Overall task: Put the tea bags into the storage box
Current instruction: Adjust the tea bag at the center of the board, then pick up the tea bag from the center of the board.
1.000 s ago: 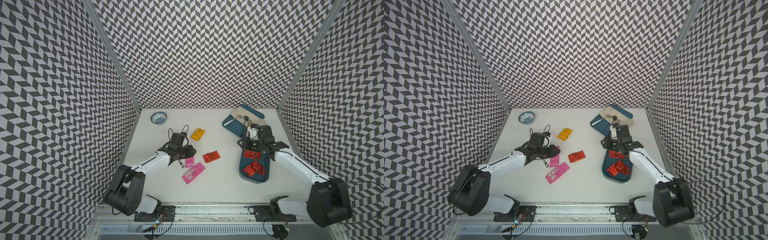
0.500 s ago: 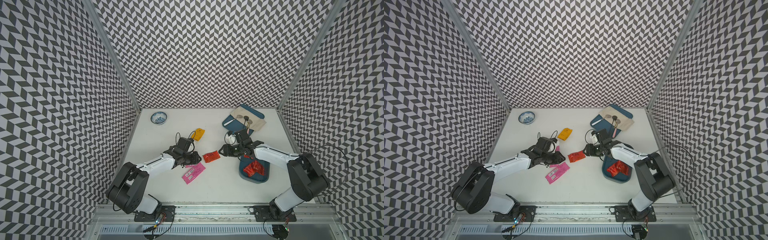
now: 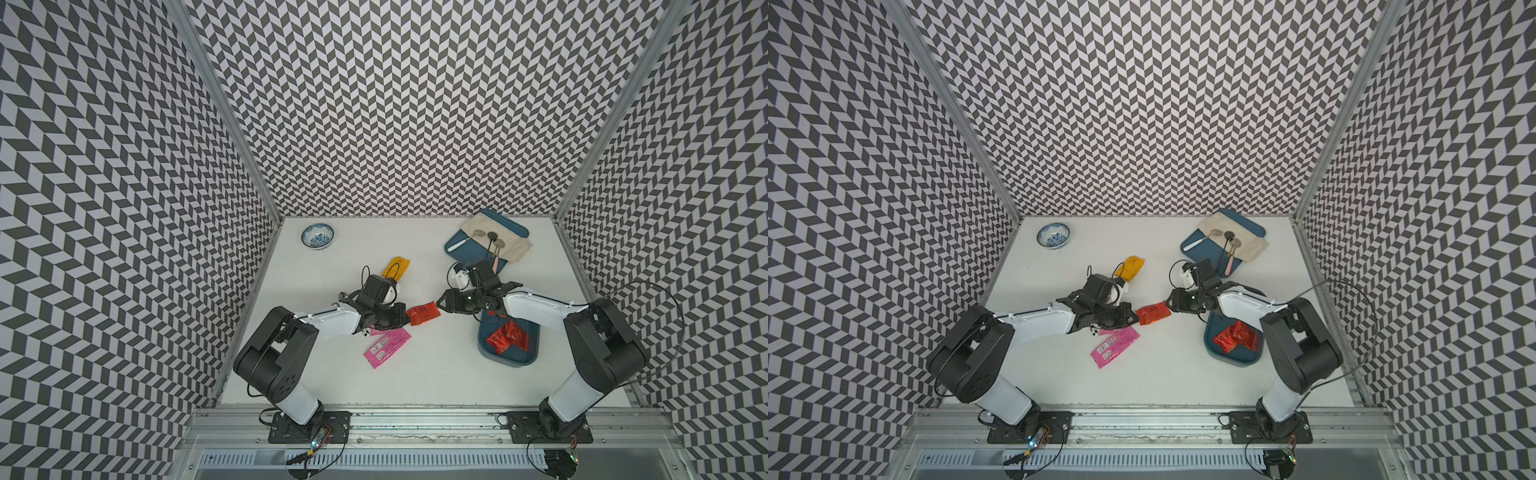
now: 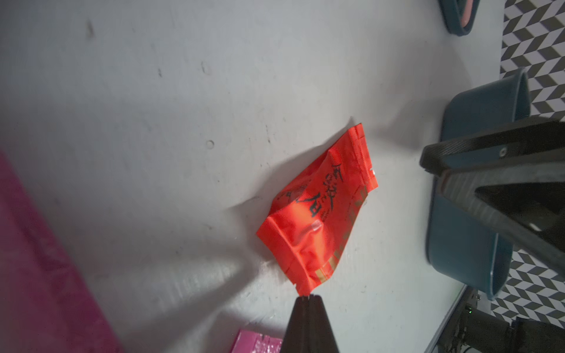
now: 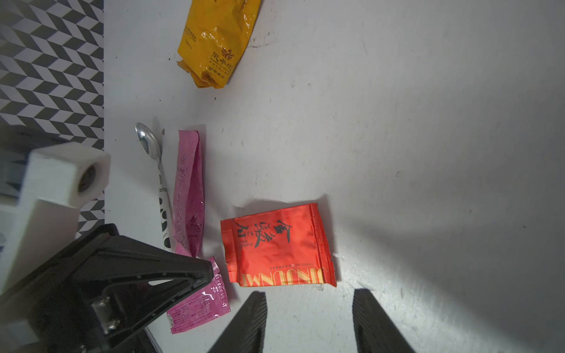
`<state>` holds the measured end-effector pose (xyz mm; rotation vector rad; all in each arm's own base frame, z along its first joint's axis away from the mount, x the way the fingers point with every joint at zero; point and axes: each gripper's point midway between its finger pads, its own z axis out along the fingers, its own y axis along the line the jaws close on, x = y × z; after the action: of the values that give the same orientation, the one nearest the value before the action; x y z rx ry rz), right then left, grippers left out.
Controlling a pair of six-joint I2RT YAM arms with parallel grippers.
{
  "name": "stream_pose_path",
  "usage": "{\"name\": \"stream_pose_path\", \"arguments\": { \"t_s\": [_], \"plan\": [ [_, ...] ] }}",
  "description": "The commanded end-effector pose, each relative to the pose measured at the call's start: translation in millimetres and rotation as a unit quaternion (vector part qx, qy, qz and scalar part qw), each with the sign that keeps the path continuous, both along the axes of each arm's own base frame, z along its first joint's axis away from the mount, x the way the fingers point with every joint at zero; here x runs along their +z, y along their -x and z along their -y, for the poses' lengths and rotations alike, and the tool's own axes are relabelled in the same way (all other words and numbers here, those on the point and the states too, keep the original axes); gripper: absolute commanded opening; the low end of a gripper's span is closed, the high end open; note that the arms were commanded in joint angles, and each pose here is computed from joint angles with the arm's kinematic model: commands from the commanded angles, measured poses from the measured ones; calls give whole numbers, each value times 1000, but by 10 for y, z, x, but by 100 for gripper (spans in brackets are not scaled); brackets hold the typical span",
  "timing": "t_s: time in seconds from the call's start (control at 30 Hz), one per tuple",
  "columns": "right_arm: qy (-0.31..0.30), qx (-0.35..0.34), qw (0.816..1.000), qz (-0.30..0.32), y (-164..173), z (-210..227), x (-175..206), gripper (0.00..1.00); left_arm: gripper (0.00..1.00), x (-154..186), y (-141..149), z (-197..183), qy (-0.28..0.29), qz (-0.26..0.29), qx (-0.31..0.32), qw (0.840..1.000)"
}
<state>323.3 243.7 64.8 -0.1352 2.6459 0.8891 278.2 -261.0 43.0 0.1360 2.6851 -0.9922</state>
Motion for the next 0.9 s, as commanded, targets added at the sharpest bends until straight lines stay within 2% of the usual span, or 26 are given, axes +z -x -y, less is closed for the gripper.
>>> {"name": "stream_pose_path", "arguments": {
  "t_s": [0.0, 0.2, 0.37, 0.57, 0.87],
  "plan": [
    [-7, -9, 1000, 26, -153, -47, 103, 50, 0, 45, -59, 92, 7, 18, -20, 1000],
    [-8, -3, 1000, 15, -127, -60, 25, 50, 0, -13, -125, 120, 2, 17, -20, 1000],
    [-7, -2, 1000, 10, -97, -54, -2, 50, 0, 196, -85, 121, 11, 26, -27, 999],
    [-3, -1, 1000, 15, -123, -52, 19, 50, 0, 494, -146, 113, 33, 75, -17, 997],
    [-6, 3, 1000, 16, -168, -91, 42, 50, 0, 131, -262, 204, 16, 41, -21, 999]
  ]
}}
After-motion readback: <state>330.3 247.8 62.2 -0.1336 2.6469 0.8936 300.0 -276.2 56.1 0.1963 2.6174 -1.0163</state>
